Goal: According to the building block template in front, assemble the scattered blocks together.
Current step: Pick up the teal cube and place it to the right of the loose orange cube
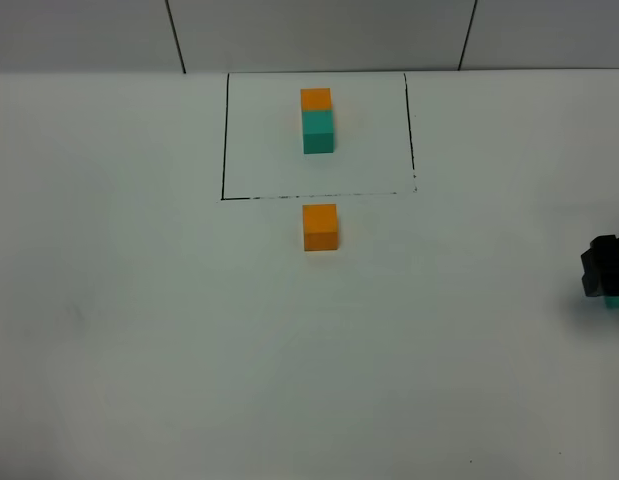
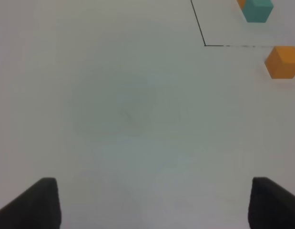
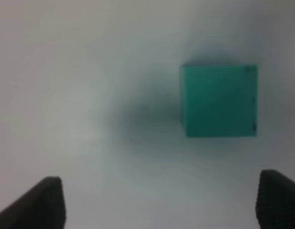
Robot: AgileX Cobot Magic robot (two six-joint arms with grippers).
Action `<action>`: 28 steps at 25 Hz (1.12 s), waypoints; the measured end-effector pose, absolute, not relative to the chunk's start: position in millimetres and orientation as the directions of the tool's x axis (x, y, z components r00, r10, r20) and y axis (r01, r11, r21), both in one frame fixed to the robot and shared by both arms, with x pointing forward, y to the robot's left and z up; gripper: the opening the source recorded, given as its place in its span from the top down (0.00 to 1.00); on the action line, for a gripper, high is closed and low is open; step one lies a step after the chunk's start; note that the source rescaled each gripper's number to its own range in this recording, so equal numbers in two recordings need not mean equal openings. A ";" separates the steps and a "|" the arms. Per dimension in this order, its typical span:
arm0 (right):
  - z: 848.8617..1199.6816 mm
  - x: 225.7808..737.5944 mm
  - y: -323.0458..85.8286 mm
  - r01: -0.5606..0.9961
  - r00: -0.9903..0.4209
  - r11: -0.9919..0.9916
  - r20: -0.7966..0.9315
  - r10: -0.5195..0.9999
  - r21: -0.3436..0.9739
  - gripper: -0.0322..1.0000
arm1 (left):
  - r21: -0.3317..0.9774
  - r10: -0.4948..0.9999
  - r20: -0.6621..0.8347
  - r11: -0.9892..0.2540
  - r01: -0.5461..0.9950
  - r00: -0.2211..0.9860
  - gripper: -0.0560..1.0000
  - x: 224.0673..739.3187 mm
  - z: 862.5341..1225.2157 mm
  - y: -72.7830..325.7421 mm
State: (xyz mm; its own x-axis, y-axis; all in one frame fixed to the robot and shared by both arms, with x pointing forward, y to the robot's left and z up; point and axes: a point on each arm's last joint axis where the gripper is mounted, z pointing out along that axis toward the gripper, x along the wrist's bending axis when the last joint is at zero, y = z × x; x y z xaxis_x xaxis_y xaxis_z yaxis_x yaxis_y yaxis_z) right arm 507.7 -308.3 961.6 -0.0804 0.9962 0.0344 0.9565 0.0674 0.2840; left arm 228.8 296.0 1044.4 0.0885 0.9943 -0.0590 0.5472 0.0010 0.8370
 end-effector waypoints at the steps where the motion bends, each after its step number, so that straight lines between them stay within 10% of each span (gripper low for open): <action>1: 957.5 509.7 -309.9 0.957 -0.087 0.074 0.035 0.996 0.280 0.34 | 0.837 0.994 -0.059 0.001 0.547 0.089 0.30 228.8 1044.4 296.0; 28: 895.9 547.8 -337.8 0.982 -0.075 0.071 0.018 0.997 0.174 0.42 | 0.837 0.994 -0.059 0.001 0.547 0.089 0.30 228.8 1044.4 296.0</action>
